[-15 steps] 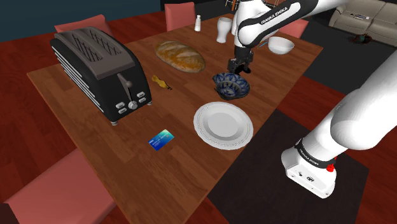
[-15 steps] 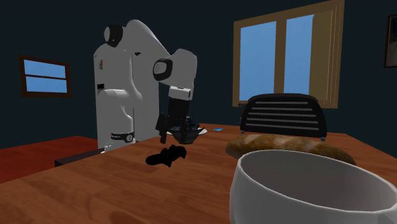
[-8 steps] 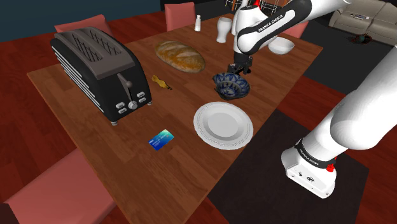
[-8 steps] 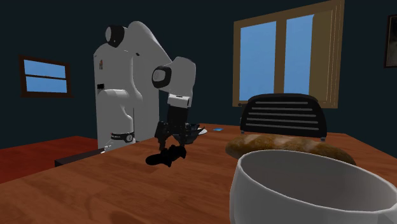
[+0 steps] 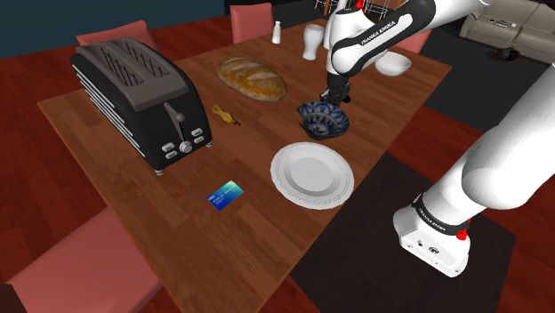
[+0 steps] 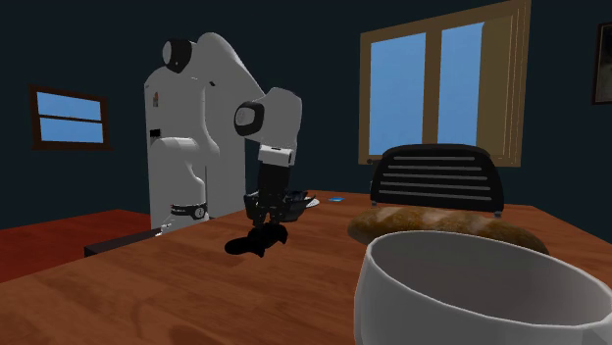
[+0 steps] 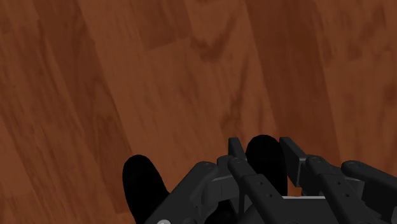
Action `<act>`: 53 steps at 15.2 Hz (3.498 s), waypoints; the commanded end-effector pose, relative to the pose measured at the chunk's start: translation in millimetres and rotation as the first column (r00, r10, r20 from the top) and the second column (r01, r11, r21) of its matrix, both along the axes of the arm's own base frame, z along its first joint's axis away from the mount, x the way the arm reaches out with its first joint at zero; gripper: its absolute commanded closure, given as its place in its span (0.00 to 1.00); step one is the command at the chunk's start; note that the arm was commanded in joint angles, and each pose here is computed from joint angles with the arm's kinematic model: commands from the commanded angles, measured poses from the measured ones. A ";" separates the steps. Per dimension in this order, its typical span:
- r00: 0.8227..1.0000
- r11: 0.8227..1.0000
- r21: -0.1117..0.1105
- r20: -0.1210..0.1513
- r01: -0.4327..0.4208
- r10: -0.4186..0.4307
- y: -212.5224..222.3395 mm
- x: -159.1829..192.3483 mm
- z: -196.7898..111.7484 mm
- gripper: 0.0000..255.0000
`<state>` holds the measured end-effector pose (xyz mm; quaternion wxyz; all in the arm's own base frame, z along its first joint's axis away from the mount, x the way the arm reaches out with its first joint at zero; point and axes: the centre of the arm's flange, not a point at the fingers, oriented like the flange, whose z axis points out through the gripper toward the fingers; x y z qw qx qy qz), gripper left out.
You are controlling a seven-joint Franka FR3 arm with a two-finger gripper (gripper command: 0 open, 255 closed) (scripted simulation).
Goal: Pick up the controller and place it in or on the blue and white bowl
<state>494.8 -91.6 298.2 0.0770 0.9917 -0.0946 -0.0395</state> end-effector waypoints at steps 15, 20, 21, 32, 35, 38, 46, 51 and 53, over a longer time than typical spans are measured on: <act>1.000 1.000 0.000 0.000 0.000 0.000 -0.1 -0.1 41.9 1.00; 1.000 1.000 0.000 0.000 0.000 0.000 -0.1 -0.1 68.3 1.00; 1.000 1.000 0.000 0.000 0.000 0.000 -0.1 -0.1 73.6 1.00; 1.000 1.000 0.000 0.000 0.000 0.000 -0.1 -0.1 131.7 1.00; 1.000 1.000 0.000 0.000 0.000 0.000 -0.1 -0.1 147.5 1.00; 1.000 1.000 0.000 0.000 0.000 0.000 12.1 -5.0 156.4 1.00; 1.000 1.000 0.000 0.000 0.000 0.000 110.0 -44.6 157.6 1.00; 1.000 1.000 0.000 0.000 0.000 0.000 171.2 -69.3 158.3 1.00; 1.000 1.000 0.000 0.000 0.000 0.000 195.7 -79.2 158.6 1.00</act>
